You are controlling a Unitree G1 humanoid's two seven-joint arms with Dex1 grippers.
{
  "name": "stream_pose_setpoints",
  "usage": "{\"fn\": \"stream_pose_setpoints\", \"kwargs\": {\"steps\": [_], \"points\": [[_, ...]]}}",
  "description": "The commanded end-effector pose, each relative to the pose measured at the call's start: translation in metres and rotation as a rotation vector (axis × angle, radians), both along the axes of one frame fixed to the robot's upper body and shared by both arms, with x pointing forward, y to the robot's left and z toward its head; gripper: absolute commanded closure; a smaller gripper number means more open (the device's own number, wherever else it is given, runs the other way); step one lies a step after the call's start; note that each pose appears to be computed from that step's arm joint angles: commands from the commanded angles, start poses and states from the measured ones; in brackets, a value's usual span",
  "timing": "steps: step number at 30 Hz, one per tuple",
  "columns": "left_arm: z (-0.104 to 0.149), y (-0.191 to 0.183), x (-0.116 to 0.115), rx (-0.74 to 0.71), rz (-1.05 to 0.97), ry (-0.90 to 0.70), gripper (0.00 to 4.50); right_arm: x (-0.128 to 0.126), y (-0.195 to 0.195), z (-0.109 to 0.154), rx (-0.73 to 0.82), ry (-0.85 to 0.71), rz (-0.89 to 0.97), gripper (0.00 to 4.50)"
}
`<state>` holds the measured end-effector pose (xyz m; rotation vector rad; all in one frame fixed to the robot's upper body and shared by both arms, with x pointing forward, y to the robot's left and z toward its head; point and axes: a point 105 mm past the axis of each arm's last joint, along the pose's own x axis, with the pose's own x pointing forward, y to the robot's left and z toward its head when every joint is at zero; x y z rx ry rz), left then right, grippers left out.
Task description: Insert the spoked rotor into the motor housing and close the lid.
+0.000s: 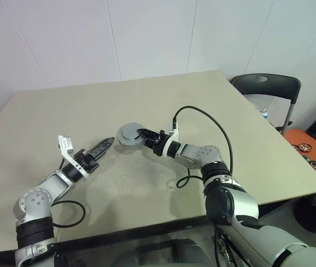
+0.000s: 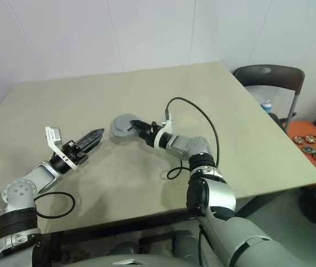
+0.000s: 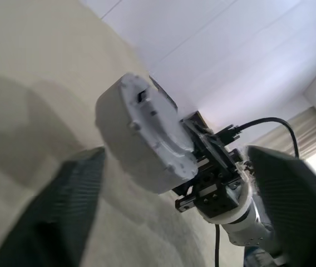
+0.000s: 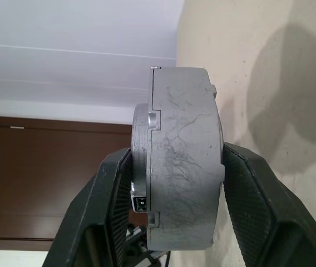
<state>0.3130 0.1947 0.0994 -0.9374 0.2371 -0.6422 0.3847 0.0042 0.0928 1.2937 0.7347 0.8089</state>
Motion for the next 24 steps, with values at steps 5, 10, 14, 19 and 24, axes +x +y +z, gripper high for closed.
{"fn": "stream_pose_setpoints", "kwargs": {"steps": [5,10,14,19,24], "points": [[-0.018,-0.014,0.012,-0.073,-0.019,0.058,0.02,0.008,0.003,0.043,0.086,-0.110,0.018,2.37],[-0.010,-0.028,0.032,-0.105,-0.028,0.021,0.02,0.004,0.008,0.045,0.089,-0.117,0.052,2.37],[0.004,-0.036,0.041,-0.149,-0.051,-0.019,0.02,0.002,0.009,0.041,0.074,-0.111,0.056,2.37],[0.010,-0.041,0.044,-0.175,-0.057,-0.035,0.02,0.004,0.005,0.043,0.067,-0.117,0.050,2.37],[0.015,-0.037,0.050,-0.215,-0.001,-0.040,0.02,0.003,0.005,0.042,0.061,-0.115,0.052,2.37]]}}
